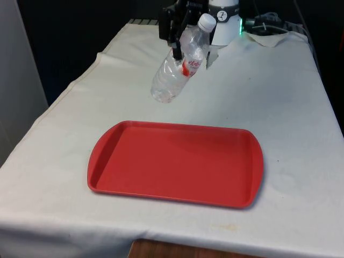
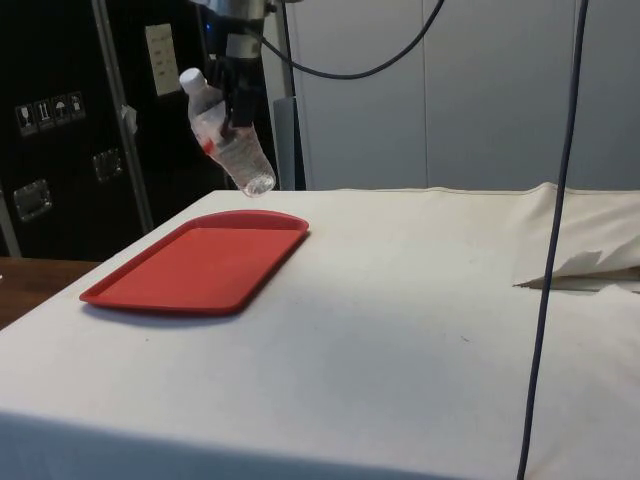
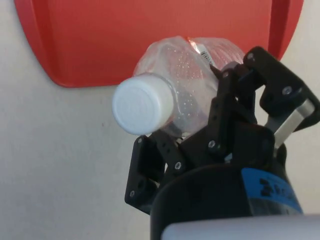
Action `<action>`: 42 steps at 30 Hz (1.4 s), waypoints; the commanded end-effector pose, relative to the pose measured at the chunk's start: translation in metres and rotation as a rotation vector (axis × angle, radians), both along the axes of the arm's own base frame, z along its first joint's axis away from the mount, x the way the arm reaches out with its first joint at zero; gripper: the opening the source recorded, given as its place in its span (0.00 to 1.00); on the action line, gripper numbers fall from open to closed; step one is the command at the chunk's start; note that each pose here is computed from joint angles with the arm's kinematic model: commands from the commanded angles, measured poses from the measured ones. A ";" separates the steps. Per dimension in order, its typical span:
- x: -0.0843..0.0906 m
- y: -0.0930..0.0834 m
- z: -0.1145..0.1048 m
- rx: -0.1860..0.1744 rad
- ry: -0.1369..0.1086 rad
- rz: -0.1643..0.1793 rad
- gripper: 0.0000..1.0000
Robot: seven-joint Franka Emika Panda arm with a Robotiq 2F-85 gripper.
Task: Place the bottle upright on the tray.
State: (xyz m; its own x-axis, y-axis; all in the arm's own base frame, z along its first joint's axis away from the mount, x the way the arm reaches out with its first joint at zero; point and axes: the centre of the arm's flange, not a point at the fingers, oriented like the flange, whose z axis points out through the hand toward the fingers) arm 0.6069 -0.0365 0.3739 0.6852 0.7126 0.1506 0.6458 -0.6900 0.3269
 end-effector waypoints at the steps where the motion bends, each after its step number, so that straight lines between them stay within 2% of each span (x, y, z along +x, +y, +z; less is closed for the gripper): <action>1: 0.000 0.000 0.000 0.005 -0.002 -0.001 0.33; 2: 0.002 0.000 0.000 0.022 -0.014 0.003 0.33; 6: 0.004 -0.001 0.002 0.049 -0.029 -0.003 0.33; 10: 0.006 -0.002 0.002 0.072 -0.042 -0.010 0.33; 11: 0.005 -0.004 0.002 0.060 -0.035 -0.017 0.33; 12: 0.006 -0.003 0.002 0.076 -0.045 -0.011 0.33; 18: 0.010 -0.005 0.004 0.118 -0.066 -0.024 0.33; 19: 0.010 -0.005 0.003 0.123 -0.067 -0.025 0.33; 20: 0.009 -0.007 0.003 0.108 -0.057 -0.030 0.33; 21: 0.011 -0.006 0.004 0.129 -0.071 -0.027 0.33; 23: 0.012 -0.007 0.005 0.147 -0.079 -0.032 0.33; 28: 0.013 -0.009 0.004 0.177 -0.087 -0.039 0.33; 29: 0.012 -0.011 0.004 0.164 -0.076 -0.045 0.33; 30: 0.014 -0.009 0.003 0.183 -0.088 -0.041 0.33; 36: 0.017 -0.011 0.000 0.220 -0.099 -0.051 0.33; 37: 0.015 -0.013 -0.001 0.211 -0.087 -0.058 0.33; 38: 0.017 -0.011 0.000 0.229 -0.102 -0.053 0.33; 42: 0.019 -0.013 -0.002 0.248 -0.108 -0.060 0.33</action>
